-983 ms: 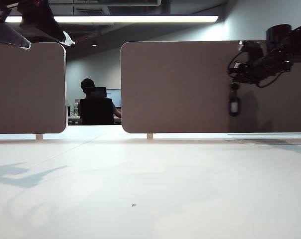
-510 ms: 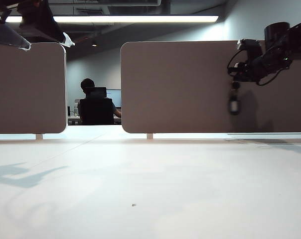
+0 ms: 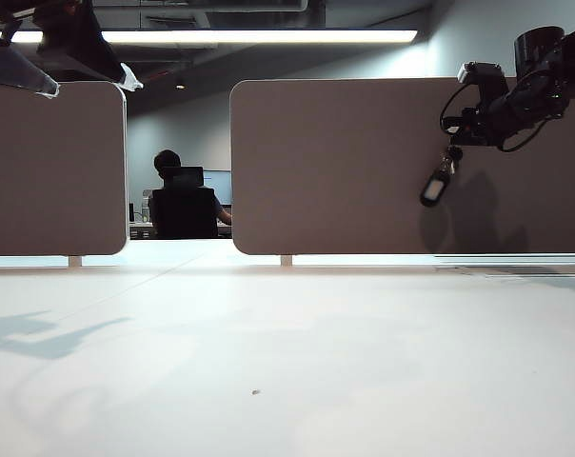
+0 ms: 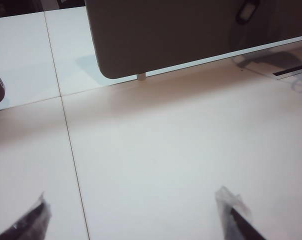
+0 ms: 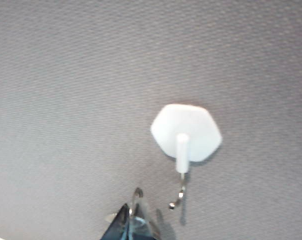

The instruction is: Hang the bunch of keys on the hook.

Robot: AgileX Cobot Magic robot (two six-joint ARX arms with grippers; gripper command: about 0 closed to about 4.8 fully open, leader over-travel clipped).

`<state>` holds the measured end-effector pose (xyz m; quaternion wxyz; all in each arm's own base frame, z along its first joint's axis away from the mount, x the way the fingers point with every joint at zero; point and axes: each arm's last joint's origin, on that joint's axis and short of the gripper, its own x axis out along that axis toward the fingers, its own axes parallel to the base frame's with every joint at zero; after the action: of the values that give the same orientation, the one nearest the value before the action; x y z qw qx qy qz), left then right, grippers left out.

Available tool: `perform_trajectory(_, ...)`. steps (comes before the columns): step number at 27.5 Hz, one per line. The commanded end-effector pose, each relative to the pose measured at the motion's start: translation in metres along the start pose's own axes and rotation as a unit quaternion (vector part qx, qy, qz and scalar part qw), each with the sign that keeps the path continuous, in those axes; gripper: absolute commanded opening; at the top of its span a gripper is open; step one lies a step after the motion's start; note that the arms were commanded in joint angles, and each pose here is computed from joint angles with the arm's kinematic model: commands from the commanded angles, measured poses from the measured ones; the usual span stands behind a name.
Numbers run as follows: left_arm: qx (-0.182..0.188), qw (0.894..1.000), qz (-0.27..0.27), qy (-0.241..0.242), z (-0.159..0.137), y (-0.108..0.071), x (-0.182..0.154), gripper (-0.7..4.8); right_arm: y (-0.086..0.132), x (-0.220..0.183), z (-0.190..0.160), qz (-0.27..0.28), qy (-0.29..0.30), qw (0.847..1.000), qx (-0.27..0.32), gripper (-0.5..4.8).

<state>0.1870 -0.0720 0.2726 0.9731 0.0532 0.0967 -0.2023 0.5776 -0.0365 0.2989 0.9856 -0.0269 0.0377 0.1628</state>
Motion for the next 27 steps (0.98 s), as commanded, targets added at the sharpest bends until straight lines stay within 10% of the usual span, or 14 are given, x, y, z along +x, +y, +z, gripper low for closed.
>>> perform_trajectory(1,0.001,1.000,0.000,-0.008,0.003,0.000,-0.001,4.79,-0.007,-0.007,0.012,-0.014,-0.020,1.000,-0.012,-0.03)
perform_trajectory(27,0.001,1.000,0.001,-0.010,0.003,0.000,-0.001,4.79,-0.009,-0.013,0.019,0.042,-0.031,0.999,-0.013,-0.03)
